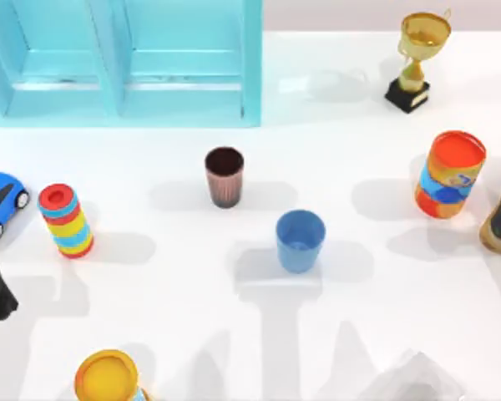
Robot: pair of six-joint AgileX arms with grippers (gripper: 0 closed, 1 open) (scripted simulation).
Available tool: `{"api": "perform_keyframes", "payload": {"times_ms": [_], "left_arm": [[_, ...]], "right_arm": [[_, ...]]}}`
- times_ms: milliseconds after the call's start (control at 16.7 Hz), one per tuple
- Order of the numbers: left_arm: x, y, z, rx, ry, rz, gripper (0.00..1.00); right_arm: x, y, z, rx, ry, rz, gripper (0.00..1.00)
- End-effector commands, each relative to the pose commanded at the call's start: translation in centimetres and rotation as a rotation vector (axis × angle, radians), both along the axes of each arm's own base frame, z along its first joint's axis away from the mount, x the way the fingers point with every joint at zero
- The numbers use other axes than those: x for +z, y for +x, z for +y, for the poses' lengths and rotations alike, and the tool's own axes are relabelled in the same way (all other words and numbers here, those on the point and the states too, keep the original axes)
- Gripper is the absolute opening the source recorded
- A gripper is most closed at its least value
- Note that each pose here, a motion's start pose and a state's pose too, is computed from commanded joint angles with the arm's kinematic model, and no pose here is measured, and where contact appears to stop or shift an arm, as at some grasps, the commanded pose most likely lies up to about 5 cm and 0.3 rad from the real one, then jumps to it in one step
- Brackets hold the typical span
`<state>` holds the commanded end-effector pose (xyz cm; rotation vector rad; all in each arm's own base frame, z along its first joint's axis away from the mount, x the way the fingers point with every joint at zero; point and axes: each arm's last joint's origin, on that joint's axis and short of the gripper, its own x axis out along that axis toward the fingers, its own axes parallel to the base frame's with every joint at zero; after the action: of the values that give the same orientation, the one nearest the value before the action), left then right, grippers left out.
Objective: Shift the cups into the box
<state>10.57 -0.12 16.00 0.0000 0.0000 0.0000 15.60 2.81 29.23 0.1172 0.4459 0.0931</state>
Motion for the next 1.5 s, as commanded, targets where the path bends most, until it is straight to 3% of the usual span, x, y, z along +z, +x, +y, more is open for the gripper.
{"api": "perform_keyframes", "payload": {"times_ms": [240, 420, 780, 1140, 1500], "left_arm": [[0.0, 0.0, 0.0, 0.000, 0.000, 0.000, 1.00], [0.0, 0.0, 0.0, 0.000, 0.000, 0.000, 1.00], [0.0, 0.0, 0.0, 0.000, 0.000, 0.000, 1.00], [0.0, 0.0, 0.0, 0.000, 0.000, 0.000, 1.00], [0.0, 0.0, 0.0, 0.000, 0.000, 0.000, 1.00]], "right_arm": [[4.4, 6.3, 3.6, 0.025, 0.004, 0.258, 1.00], [5.7, 11.8, 7.9, 0.033, -0.021, 0.445, 1.00], [2.9, 20.3, 18.5, 0.018, -0.112, 0.733, 1.00], [-2.5, 22.7, 27.2, -0.008, -0.172, 0.843, 1.00], [-5.1, 21.7, 31.0, -0.015, -0.156, 0.832, 1.00]]}}
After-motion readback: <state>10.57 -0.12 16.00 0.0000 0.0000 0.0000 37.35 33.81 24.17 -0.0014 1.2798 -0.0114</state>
